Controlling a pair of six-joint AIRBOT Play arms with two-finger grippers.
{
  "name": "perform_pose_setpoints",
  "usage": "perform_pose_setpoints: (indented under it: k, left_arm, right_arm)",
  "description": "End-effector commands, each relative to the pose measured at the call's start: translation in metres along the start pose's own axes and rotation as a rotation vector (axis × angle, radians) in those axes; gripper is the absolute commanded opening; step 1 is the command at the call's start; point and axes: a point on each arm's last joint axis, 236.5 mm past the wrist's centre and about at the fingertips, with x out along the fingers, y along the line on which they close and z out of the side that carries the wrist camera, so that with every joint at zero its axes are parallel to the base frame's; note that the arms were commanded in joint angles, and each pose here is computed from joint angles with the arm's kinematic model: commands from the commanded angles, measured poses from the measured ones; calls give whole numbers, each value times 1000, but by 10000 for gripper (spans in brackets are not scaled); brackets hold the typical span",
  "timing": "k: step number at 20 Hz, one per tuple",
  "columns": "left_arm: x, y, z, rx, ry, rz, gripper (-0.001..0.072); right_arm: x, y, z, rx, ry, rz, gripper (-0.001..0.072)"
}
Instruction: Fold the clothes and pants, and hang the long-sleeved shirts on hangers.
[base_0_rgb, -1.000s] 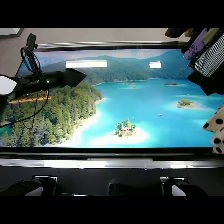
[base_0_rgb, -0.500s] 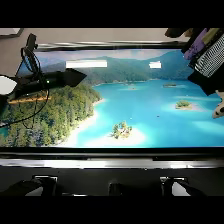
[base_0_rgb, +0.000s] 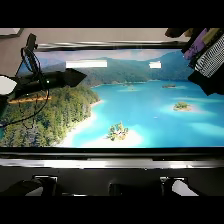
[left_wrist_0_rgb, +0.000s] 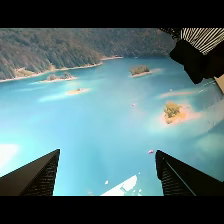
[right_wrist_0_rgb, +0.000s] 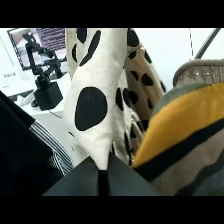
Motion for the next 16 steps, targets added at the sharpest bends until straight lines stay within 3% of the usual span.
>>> perform_pose_setpoints:
  k: [1, 16]
  left_arm:
    - [0, 0, 0, 0, 0, -1, 707]
    - [19, -28, -23, 24, 60, -56, 706]
  right_arm:
    - [19, -13, 1, 51, -18, -9, 17]
    - [48, -14, -8, -20, -47, 7, 21]
